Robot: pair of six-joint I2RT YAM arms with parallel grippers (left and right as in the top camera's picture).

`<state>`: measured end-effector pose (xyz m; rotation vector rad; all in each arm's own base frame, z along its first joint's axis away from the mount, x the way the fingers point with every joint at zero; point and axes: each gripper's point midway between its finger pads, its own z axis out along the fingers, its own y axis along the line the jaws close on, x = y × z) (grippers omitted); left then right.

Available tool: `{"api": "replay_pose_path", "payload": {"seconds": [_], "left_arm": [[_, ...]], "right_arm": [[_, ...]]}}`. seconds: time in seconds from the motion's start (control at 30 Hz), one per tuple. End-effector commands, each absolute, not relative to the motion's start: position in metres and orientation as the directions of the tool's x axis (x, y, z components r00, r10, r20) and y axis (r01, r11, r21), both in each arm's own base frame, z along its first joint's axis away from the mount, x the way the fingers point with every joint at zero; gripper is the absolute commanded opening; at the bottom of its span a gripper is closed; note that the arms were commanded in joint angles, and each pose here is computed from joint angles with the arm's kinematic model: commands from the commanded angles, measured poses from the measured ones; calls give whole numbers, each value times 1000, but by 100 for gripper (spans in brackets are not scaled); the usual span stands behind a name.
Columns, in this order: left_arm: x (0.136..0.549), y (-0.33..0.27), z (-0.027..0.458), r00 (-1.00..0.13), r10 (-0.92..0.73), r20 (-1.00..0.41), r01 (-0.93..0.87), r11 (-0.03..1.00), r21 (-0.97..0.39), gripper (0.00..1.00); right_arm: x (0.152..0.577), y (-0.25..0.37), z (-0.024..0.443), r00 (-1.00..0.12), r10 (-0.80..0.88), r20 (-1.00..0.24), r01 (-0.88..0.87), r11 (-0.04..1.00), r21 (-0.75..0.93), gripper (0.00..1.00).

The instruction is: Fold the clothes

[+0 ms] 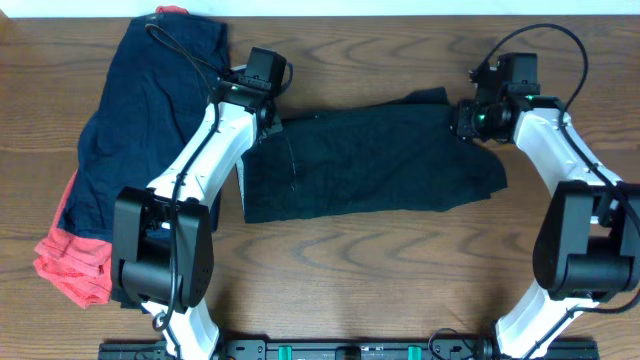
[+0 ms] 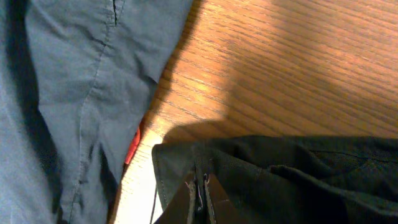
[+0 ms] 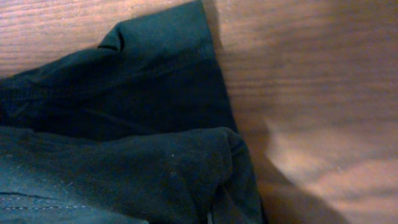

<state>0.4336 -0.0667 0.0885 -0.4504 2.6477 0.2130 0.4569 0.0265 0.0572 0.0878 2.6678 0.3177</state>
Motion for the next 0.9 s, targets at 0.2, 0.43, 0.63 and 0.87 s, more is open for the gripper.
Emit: {"api": "replay_pose_path", "payload": {"seconds": [0.2,0.43,0.63,0.87], "left_arm": [[420,-29,93,-831,-302,-466,-441,870,222,6],[421,-22,93,-825,-317,-467,-456,862,222,50],[421,-22,102,-820,-310,-481,-452,866,212,96],[409,-28,148,-805,-297,-513,-416,899,132,97]], "right_arm": [[472,42,59,-877,61,-477,-56,972,228,1],[485,46,67,-844,55,-534,-79,971,225,57],[492,51,80,-820,93,-564,-66,965,255,99],[489,74,109,-799,88,-595,-154,927,343,99]]}}
